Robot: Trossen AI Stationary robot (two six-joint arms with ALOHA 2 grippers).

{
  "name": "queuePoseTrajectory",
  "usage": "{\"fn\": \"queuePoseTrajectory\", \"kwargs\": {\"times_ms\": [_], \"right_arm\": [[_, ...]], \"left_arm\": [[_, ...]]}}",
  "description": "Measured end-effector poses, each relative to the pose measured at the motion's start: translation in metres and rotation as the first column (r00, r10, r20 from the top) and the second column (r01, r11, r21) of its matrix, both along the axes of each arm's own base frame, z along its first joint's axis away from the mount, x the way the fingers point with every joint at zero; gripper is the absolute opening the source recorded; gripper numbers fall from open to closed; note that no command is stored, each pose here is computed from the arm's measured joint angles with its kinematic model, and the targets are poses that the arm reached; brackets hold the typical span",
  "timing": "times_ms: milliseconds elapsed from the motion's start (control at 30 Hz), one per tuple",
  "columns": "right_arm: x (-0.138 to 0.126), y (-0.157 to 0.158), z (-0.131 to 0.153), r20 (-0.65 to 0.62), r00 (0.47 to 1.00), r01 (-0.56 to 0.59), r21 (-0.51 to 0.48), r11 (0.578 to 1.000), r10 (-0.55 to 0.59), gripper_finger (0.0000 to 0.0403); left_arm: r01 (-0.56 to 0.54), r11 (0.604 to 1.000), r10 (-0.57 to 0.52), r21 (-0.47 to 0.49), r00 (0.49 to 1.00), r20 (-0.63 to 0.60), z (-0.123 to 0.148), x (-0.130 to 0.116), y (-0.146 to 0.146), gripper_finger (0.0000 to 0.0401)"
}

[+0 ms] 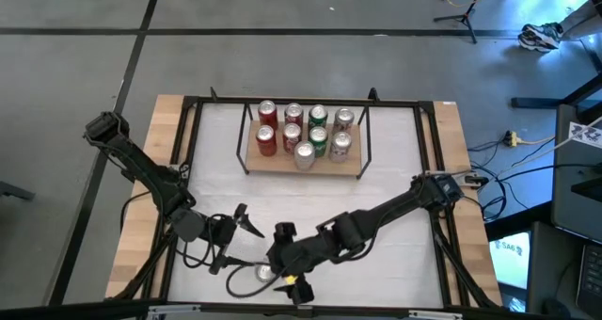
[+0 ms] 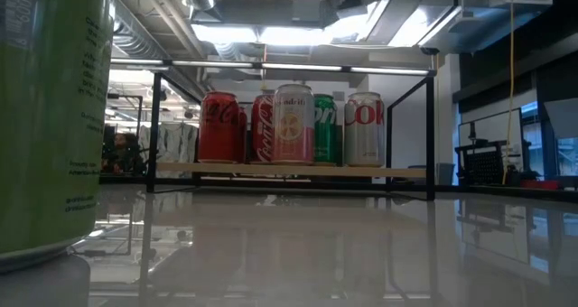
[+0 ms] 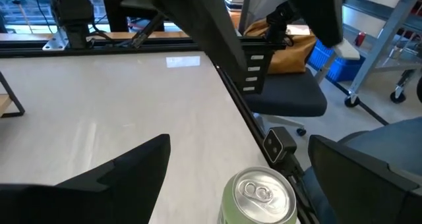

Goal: Place canned beverage on shelf
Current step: Put the light green soda can on the shelf

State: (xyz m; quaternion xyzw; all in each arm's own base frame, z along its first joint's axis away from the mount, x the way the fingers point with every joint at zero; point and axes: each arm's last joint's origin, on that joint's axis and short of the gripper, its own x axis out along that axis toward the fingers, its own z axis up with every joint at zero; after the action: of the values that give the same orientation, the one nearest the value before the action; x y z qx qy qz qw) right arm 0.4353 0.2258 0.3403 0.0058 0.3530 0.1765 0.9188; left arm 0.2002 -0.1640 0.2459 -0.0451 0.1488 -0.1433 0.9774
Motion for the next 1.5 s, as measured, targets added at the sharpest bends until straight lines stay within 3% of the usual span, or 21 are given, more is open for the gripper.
{"fn": "queuePoseTrajectory", "kwargs": {"times_ms": [267,733,1067,1500], "right_arm": [[0.014,0.009,-0.029,-0.021,0.999,0.024,-0.037,0.999,-0.025,0.0397],[0.030,0.016,-0.064,-0.038,0.999,0.010,-0.083,0.996,-0.013,0.0397],[0.038,0.020,-0.091,-0.064,0.998,0.006,-0.129,0.992,-0.015,0.0397],[0.040,0.018,-0.092,-0.043,0.999,0.020,-0.164,0.986,-0.028,0.0397]], "left_arm": [[-0.010,1.000,0.011,0.007,0.999,-0.052,-0.005,-0.001,0.001,0.0350],[-0.088,0.996,0.093,0.030,0.950,-0.299,-0.028,-0.011,0.009,0.0350],[-0.089,0.995,0.096,0.036,0.946,-0.309,-0.029,-0.012,0.009,0.0350],[-0.088,0.995,0.095,0.035,0.946,-0.310,-0.029,-0.012,0.009,0.0350]]}}
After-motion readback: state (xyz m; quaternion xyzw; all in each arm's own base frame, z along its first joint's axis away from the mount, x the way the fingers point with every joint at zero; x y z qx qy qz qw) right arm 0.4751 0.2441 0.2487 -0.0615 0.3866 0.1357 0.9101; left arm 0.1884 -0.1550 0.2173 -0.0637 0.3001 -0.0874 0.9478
